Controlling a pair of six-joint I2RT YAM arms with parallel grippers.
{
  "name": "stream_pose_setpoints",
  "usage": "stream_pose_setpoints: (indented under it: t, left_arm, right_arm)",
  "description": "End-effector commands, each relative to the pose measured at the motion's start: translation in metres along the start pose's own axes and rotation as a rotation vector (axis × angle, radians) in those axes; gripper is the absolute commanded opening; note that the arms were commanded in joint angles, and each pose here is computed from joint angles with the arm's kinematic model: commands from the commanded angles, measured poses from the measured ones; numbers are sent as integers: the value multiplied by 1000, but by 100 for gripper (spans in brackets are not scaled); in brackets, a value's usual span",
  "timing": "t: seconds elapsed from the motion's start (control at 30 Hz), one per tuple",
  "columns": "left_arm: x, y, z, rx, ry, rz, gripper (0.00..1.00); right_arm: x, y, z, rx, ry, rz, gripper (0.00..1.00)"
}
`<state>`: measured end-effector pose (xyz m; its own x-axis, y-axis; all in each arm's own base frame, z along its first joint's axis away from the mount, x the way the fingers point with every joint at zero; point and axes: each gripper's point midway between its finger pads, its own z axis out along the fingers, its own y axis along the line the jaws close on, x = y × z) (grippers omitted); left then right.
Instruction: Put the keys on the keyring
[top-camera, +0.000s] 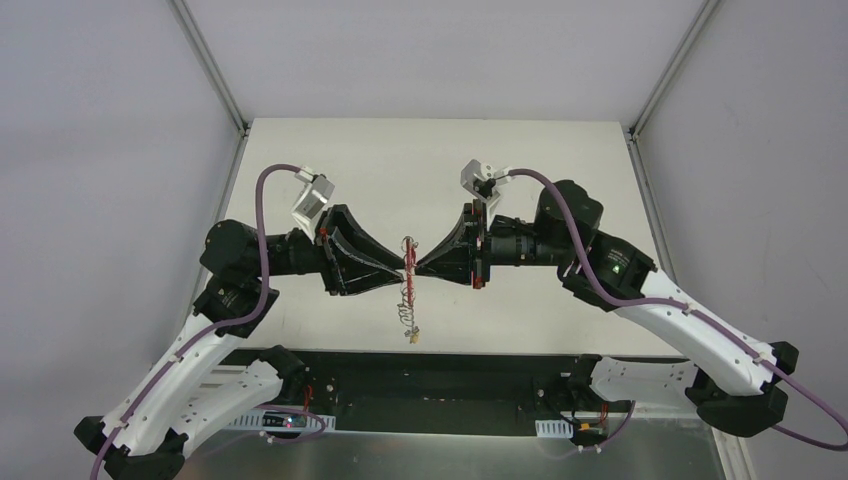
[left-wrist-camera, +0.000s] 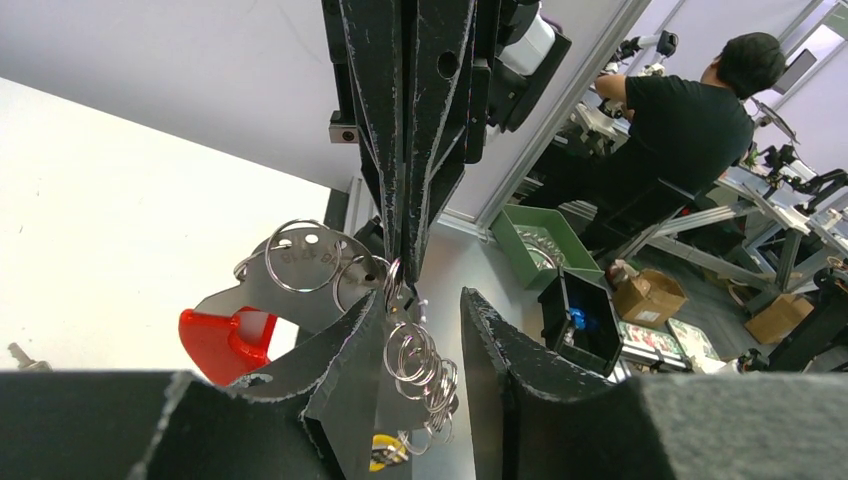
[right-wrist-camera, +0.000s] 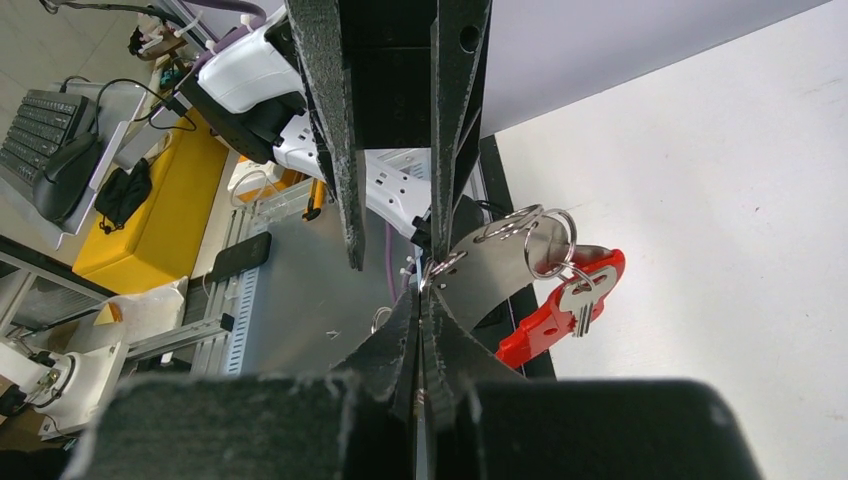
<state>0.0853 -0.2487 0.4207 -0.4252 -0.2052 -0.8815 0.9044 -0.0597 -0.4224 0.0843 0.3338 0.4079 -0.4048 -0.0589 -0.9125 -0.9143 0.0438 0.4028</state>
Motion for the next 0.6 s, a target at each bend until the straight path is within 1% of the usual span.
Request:
stream_pose_setpoints:
  t: [0.0,0.57]
  left_arm:
    - [-4,-15,0,62,-6,40,33]
    - [-2,-11,-1,49,-7,54,33]
  right_arm:
    - [-40,22,-4,-54,-115,-63,0]
    - [-38,29,0,-79,-93,-64,0]
